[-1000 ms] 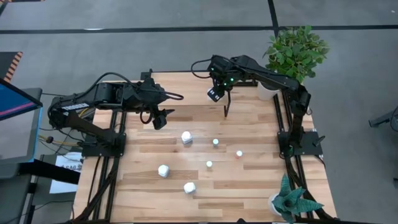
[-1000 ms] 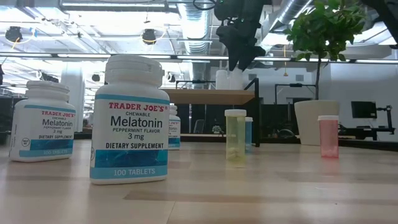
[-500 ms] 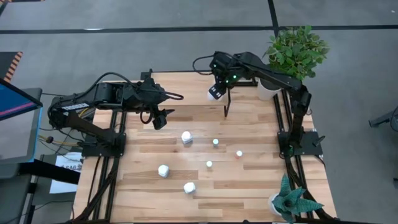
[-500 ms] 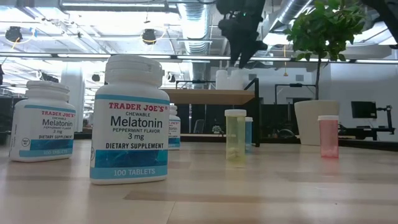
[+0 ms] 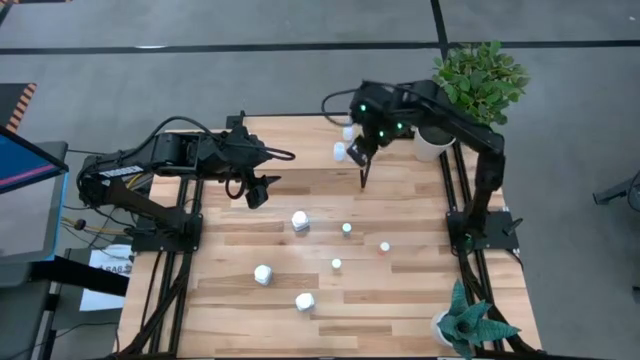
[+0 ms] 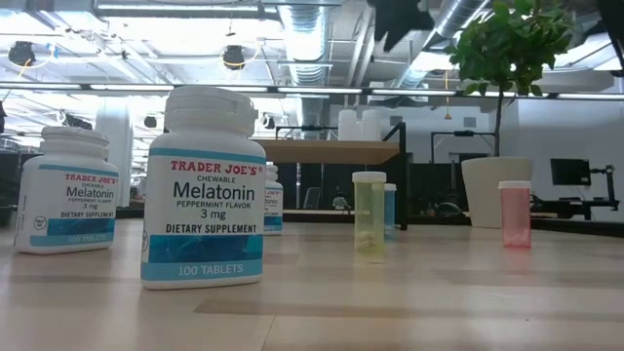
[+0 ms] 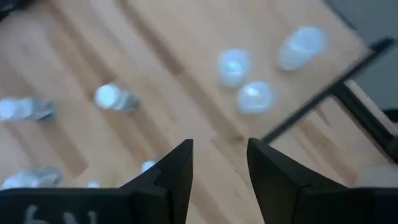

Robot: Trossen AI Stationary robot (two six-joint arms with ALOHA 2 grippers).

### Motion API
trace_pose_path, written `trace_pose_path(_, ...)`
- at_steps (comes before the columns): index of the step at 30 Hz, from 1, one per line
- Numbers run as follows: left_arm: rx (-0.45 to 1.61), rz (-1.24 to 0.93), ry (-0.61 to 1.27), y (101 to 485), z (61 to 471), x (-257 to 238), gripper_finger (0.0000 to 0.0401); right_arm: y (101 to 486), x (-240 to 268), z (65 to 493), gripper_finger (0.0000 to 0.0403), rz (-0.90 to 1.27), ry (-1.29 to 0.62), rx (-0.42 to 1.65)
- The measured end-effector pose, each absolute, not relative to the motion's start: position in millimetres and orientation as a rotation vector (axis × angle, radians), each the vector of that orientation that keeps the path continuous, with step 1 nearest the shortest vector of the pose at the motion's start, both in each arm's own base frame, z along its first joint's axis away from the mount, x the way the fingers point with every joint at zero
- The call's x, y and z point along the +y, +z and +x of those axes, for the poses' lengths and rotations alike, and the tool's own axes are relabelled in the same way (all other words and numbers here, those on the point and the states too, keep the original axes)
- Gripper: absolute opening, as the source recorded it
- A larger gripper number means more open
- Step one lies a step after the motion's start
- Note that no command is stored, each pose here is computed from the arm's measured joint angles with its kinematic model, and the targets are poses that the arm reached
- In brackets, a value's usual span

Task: Pick and place medicine bottles onto shelf by color
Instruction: Put the top right white medicine bottle on the shelf

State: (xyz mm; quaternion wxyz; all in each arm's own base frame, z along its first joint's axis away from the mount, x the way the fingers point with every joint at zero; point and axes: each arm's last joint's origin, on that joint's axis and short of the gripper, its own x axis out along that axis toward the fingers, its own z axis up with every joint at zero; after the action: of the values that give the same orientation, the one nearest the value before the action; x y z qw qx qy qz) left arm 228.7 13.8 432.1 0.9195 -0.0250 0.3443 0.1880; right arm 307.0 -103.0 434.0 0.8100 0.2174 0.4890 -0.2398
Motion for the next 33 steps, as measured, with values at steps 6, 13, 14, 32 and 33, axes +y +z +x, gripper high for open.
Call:
trace_pose_path(6, 0.711, -0.060, 0.385, 431.8, 228.5, 13.7, 0.0254, 432.9, -50.0, 300.7, 0.0164, 0.353, -0.352, 1.100)
trace_pose_path(13, 0.740, -0.156, 0.328, 429.3, 227.1, 11.2, 0.0254, 391.6, 3.2, 265.2, 0.0151, 0.317, -0.358, 1.281)
trace_pose_path(14, 0.745, -0.158, 0.327, 428.9, 226.9, 11.1, 0.0254, 383.1, 9.1, 255.8, 0.0149, 0.332, -0.372, 1.308)
trace_pose_path(32, 0.750, -0.173, 0.347, 428.2, 226.1, 11.3, 0.0254, 257.6, 87.8, 225.0, 0.0173, 0.387, -0.118, 1.060)
trace_pose_path(33, 0.750, -0.173, 0.347, 428.0, 226.2, 11.3, 0.0254, 254.9, 87.4, 226.7, 0.0180, 0.383, -0.128, 1.072)
